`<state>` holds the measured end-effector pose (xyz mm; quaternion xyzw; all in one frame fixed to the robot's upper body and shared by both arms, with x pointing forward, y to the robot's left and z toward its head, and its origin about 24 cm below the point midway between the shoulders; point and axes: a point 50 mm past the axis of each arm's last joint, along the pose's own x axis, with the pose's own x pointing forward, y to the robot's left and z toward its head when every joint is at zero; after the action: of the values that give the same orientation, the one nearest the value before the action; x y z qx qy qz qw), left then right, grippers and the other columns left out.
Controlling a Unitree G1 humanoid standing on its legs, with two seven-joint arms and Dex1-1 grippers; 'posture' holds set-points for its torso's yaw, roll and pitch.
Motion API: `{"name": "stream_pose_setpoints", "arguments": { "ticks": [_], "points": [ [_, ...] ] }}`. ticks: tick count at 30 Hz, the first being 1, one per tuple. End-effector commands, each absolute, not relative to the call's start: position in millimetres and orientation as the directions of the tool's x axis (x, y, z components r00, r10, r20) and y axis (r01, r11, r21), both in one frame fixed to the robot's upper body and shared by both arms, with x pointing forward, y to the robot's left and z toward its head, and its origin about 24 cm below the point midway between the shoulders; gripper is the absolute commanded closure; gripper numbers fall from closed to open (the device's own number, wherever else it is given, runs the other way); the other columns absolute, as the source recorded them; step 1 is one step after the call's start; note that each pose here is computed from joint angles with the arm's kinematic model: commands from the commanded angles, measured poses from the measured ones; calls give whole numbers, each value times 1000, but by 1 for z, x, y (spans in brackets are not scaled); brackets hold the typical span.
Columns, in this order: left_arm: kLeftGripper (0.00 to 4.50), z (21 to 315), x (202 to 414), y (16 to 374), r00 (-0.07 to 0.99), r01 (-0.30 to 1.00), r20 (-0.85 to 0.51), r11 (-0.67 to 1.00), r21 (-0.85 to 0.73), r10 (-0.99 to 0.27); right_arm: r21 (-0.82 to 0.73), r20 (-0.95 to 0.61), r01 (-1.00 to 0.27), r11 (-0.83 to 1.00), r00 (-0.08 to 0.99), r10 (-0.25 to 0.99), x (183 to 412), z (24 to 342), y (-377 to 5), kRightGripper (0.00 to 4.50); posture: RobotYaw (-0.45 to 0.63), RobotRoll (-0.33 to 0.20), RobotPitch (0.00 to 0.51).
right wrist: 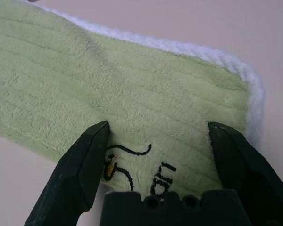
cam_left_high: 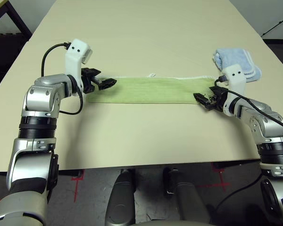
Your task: Fold the towel and set it aside.
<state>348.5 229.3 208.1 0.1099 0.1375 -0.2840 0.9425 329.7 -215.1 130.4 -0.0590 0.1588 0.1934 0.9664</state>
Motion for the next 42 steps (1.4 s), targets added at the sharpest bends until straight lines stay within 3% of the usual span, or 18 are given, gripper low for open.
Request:
{"name": "stream_pose_setpoints", "arguments": {
  "ticks": [1,8,13,20,26,34,42],
  "points": [
    [0,208,345,227,786,594,-276,801,83,-554,-14,-376,-358,934,867,327,326,116,-221,20,139,0,193],
    [0,226,330,221,707,707,-70,704,60,-704,-2,-198,-404,915,897,396,328,160,-222,20,128,0,195],
    [0,235,311,217,554,828,26,554,84,-832,-15,-153,-482,876,867,474,313,179,-227,20,129,0,193],
    [0,227,293,218,392,907,-29,381,177,-920,-10,-158,-545,839,829,537,286,174,-236,20,126,0,187],
    [0,204,291,229,393,893,-106,351,282,-913,-1,-157,-535,845,835,528,268,166,-242,20,121,0,188],
    [0,191,288,243,409,872,-51,374,314,-911,58,-186,-524,850,830,525,247,162,-249,20,122,0,190],
    [0,188,284,249,425,864,-39,392,316,-904,209,-247,-348,914,885,394,235,142,-276,20,126,0,193]
  ]
}}
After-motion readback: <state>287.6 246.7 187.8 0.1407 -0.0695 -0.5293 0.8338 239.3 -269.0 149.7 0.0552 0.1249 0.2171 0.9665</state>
